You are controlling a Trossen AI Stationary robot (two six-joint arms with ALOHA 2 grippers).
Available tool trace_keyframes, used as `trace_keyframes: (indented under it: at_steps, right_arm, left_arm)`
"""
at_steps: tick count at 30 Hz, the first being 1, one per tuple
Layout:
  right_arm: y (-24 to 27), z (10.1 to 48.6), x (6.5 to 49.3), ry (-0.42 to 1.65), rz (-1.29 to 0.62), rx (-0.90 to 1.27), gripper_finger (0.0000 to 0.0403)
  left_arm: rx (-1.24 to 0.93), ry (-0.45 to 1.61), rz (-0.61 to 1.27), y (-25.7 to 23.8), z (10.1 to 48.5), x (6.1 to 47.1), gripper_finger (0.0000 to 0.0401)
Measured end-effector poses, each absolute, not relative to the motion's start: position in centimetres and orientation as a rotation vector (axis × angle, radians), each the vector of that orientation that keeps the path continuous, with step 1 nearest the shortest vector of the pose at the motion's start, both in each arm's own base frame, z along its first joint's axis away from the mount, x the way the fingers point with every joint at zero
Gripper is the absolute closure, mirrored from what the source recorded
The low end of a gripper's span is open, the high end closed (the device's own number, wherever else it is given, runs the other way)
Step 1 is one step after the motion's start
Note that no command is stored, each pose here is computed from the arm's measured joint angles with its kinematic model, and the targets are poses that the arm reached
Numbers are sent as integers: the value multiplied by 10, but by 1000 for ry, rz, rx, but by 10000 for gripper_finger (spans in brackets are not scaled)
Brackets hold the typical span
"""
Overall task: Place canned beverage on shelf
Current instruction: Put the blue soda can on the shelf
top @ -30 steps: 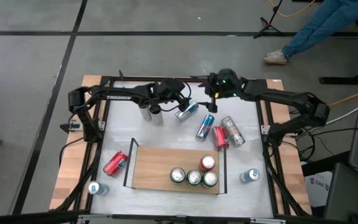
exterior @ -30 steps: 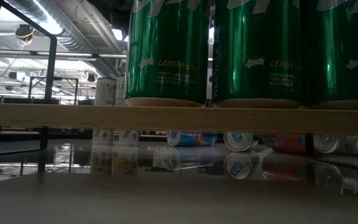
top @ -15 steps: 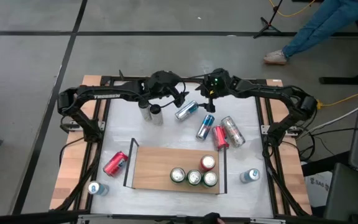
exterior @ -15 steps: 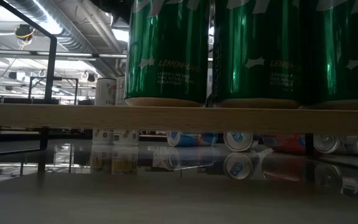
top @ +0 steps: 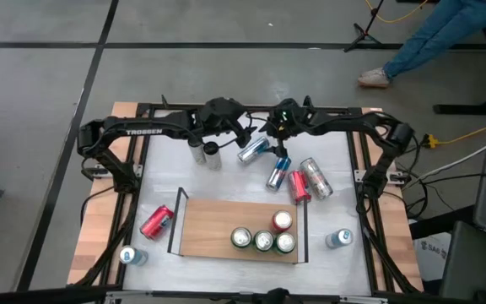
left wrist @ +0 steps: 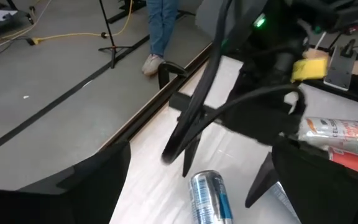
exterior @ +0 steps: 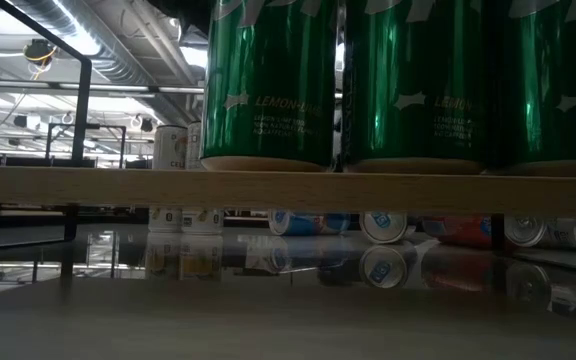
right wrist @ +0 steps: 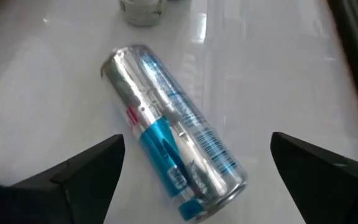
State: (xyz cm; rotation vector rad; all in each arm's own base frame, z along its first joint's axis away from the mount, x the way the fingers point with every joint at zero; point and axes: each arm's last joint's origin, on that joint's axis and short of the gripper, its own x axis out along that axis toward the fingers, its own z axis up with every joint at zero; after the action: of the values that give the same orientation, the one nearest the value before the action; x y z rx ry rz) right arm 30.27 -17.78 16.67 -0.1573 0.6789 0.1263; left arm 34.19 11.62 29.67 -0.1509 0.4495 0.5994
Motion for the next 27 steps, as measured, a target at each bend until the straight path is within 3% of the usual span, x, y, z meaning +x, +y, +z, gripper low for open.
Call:
trace_keyframes:
  at_steps: [18,27]
  right_arm:
    - [-159,157,318,680,198,-237,8]
    - [-134,154,330,776,116,-335,8]
  left_arm:
    - [-153,449,584,111,297,344,21]
    - [-155,449,584,111,296,344,21]
